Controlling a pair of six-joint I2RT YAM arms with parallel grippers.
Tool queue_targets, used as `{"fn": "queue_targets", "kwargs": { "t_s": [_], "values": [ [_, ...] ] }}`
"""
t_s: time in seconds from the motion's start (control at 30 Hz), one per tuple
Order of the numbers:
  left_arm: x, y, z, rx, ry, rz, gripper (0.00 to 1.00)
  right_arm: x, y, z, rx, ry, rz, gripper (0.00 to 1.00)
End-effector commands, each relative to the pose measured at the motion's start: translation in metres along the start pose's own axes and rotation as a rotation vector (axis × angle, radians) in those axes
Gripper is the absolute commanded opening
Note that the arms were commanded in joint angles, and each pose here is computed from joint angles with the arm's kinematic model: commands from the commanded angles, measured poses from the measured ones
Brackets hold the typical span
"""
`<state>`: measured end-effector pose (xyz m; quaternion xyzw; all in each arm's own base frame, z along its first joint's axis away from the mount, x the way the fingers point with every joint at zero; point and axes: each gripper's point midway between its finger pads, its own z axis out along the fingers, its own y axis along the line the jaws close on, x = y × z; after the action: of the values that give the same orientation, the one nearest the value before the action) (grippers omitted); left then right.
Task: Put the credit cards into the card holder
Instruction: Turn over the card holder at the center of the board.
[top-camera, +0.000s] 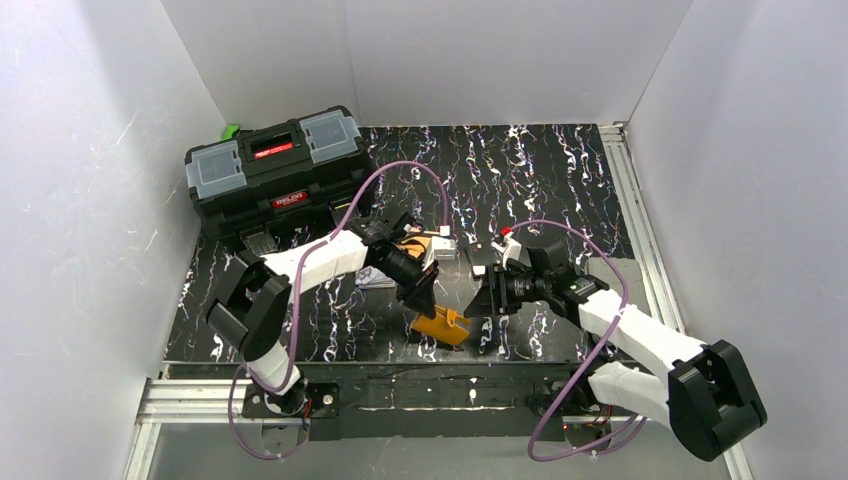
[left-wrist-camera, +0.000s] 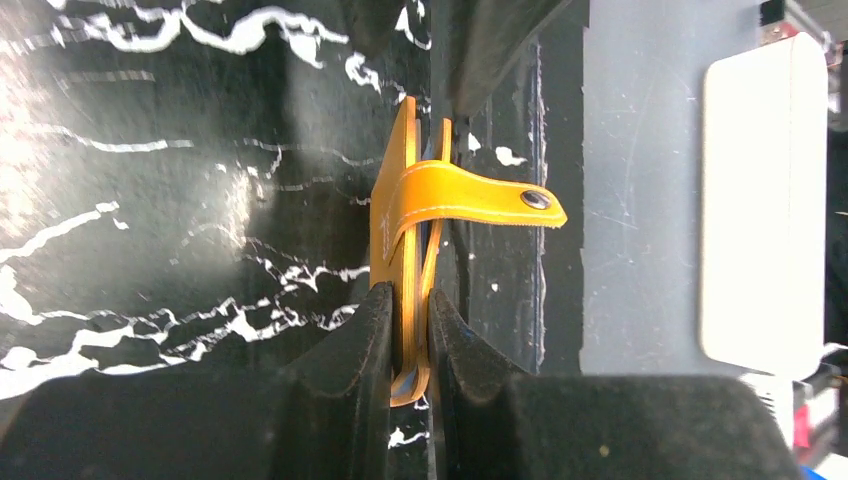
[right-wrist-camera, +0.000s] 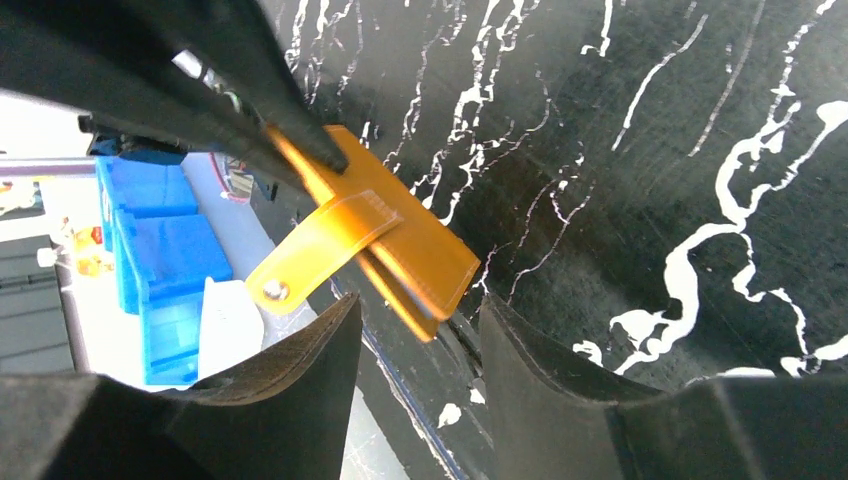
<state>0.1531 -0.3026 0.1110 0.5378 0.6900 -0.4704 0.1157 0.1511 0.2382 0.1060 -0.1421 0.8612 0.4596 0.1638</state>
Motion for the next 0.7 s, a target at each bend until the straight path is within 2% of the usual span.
{"fn": "queue_targets", "kwargs": {
  "t_s": [0.0,0.17,0.33,0.47,0.67],
  "values": [
    [0.009,-0.022,-0.007,0.126,0.021,-0.097,0.00,-0.014,0.025,-0.006,-0.138,-0.095,-0.125,0.55],
    [0.025,-0.010,-0.001,0.173,0.121,-0.113,0.03,-0.011,0.024,-0.007,-0.151,-0.147,-0.204,0.55],
    [0.031,0.012,0.001,0.209,0.271,-0.137,0.10,-0.001,0.025,0.002,-0.141,-0.107,-0.230,0.56],
    [0.025,0.025,0.003,0.194,0.281,-0.127,0.14,0.007,0.024,0.010,-0.086,-0.087,-0.289,0.58],
    [0.030,0.037,0.008,0.183,0.323,-0.176,0.16,-0.006,0.019,0.006,0.063,-0.185,-0.398,0.61]
  ]
}}
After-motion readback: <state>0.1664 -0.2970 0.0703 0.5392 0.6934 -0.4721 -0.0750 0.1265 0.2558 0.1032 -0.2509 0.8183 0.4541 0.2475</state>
